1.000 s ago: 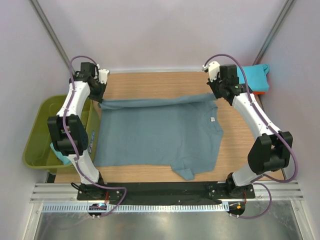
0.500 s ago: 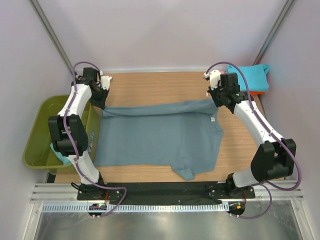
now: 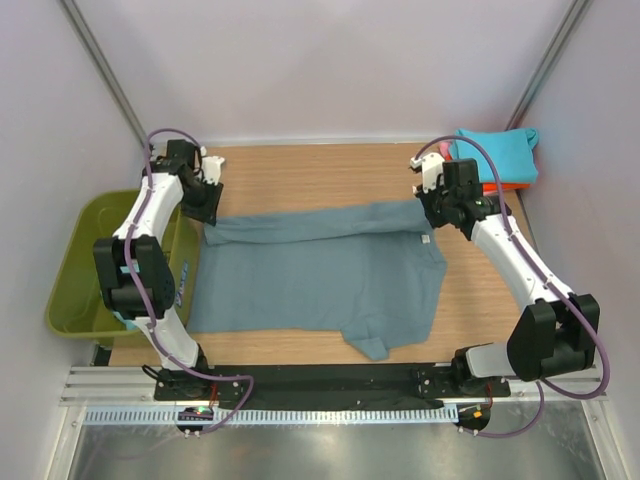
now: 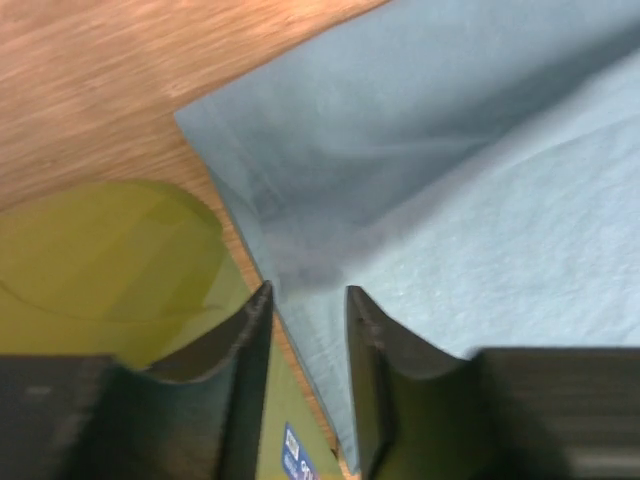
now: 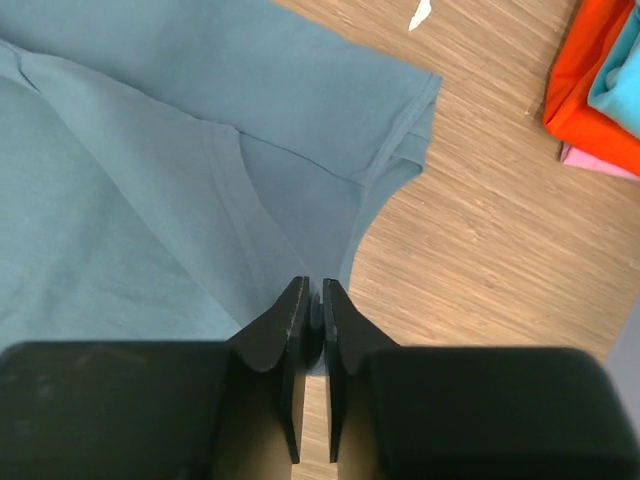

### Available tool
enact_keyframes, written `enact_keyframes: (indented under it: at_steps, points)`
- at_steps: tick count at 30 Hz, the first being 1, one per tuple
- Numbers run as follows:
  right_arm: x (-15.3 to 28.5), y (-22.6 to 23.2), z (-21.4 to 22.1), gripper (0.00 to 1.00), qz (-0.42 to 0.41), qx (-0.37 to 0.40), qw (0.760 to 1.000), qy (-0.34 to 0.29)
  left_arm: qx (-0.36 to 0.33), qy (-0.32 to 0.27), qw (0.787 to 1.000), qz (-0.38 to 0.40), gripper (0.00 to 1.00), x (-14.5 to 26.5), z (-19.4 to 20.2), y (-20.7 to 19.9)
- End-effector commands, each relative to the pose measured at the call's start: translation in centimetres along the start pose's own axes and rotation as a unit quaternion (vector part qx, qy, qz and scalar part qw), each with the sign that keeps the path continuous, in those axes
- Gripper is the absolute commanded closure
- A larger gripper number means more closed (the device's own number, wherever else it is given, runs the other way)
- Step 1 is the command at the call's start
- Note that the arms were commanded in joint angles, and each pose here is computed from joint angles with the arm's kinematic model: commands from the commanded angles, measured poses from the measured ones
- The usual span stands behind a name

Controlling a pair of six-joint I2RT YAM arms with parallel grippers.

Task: Fold and stack the t-shirts
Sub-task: Fold the tshirt

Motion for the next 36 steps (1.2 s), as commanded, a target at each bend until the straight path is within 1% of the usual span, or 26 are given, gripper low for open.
enact_keyframes:
  at_steps: [1,3,4,6,7,9,10,11,12,13,14,15,16,17,18,19,21,22,24,27,29,30,33,36]
  points:
    - [1.6,-0.6,-2.8,0.82,0.008,-0.004,0.999,-0.05,-0.005,-0.071,0.997,-0.02,0.61,3.1,-2.5,0.1]
    - [2.1,-0.6,-3.7,0.71,0.0,-0.004,0.998,-0.061,-0.01,-0.115,0.993,-0.034,0.57,4.8,-3.9,-0.1]
    - [2.7,-0.9,-4.7,0.63,0.002,-0.005,0.997,-0.075,-0.013,-0.127,0.991,-0.039,0.56,5.4,-4.5,-0.2]
    - [3.2,-1.1,-5.8,0.59,0.0,-0.01,0.996,-0.092,-0.015,-0.16,0.986,-0.053,0.55,6.9,-6.0,-0.2]
    - [3.6,-1.4,-6.6,0.59,0.004,-0.015,0.994,-0.104,-0.024,-0.167,0.984,-0.047,0.53,7.0,-6.6,-1.3]
    - [3.3,-1.6,-7.1,0.59,0.004,-0.019,0.994,-0.108,-0.028,-0.176,0.983,-0.043,0.53,6.9,-7.9,-1.9]
    - [3.2,-1.8,-7.5,0.59,0.005,-0.016,0.994,-0.111,-0.024,-0.172,0.984,-0.041,0.53,6.4,-8.1,-2.1]
    - [2.1,-1.8,-7.3,0.59,0.003,-0.014,0.995,-0.102,-0.027,-0.166,0.985,-0.037,0.53,6.0,-8.4,-2.6]
    - [1.5,-1.9,-7.3,0.59,0.003,-0.014,0.995,-0.098,-0.025,-0.146,0.988,-0.034,0.53,4.2,-8.4,-2.7]
    - [0.8,-2.1,-7.3,0.59,0.004,-0.015,0.996,-0.092,-0.026,-0.145,0.989,-0.032,0.53,3.9,-9.0,-2.9]
    - [-0.8,-1.9,-6.9,0.59,-0.005,-0.016,0.997,-0.076,-0.028,-0.136,0.99,-0.031,0.54,3.1,-9.2,-3.4]
    - [-1.8,-1.8,-6.7,0.59,-0.014,-0.017,0.998,-0.066,-0.027,-0.1,0.994,-0.027,0.54,0.7,-8.8,-3.4]
    - [-2.2,-1.9,-7.3,0.59,-0.018,-0.016,0.997,-0.068,-0.028,-0.103,0.994,-0.025,0.56,0.6,-9.8,-3.7]
    - [-2.9,-2.0,-7.4,0.6,-0.02,-0.017,0.998,-0.064,-0.03,-0.091,0.995,-0.021,0.58,-0.4,-10.0,-4.0]
    - [-4.6,-2.1,-7.4,0.62,-0.024,-0.019,0.998,-0.05,-0.026,-0.06,0.998,-0.014,0.61,-2.2,-9.5,-4.1]
    - [-5.3,-2.2,-7.4,0.63,-0.025,-0.02,0.999,-0.043,-0.024,-0.051,0.998,-0.008,0.62,-3.0,-9.6,-4.3]
    - [-7.4,-2.7,-7.5,0.66,-0.028,-0.026,0.999,-0.026,-0.017,-0.043,0.999,-0.001,0.66,-3.2,-10.2,-4.5]
    - [-8.1,-2.9,-7.3,0.67,-0.025,-0.029,0.999,-0.019,-0.014,-0.029,0.999,0.0,0.67,-4.4,-10.0,-4.5]
    - [-8.8,-3.6,-7.4,0.71,-0.014,-0.049,0.999,-0.017,-0.01,-0.023,1.0,0.002,0.68,-4.7,-9.9,-4.4]
    - [-10.2,-3.6,-6.6,0.71,-0.015,-0.059,0.998,0.004,-0.011,-0.013,1.0,0.004,0.68,-5.3,-9.3,-4.5]
    - [-10.6,-3.2,-5.6,0.67,-0.021,-0.064,0.998,0.022,-0.011,-0.006,1.0,0.009,0.68,-5.6,-9.0,-4.8]
    - [-10.8,-2.8,-5.2,0.59,-0.027,-0.065,0.997,0.027,-0.011,0.0,1.0,0.01,0.68,-5.9,-8.6,-4.8]
    - [-11.2,-1.5,-2.9,0.47,-0.044,-0.079,0.994,0.055,-0.012,0.015,1.0,0.014,0.67,-6.5,-7.9,-5.0]
    - [-11.6,-0.7,-1.0,0.46,-0.054,-0.098,0.99,0.08,-0.014,0.032,0.999,0.02,0.66,-7.3,-7.2,-5.2]
Point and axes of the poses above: each gripper's point midway between its finger pads, its own x axis back along the fingers, its own y axis along the line the jaws close on, z = x × y, the point moved 4 cm from there along x, back along the fingers, and after that the axes turned 7 degrees about x, right-handed, at the moved point
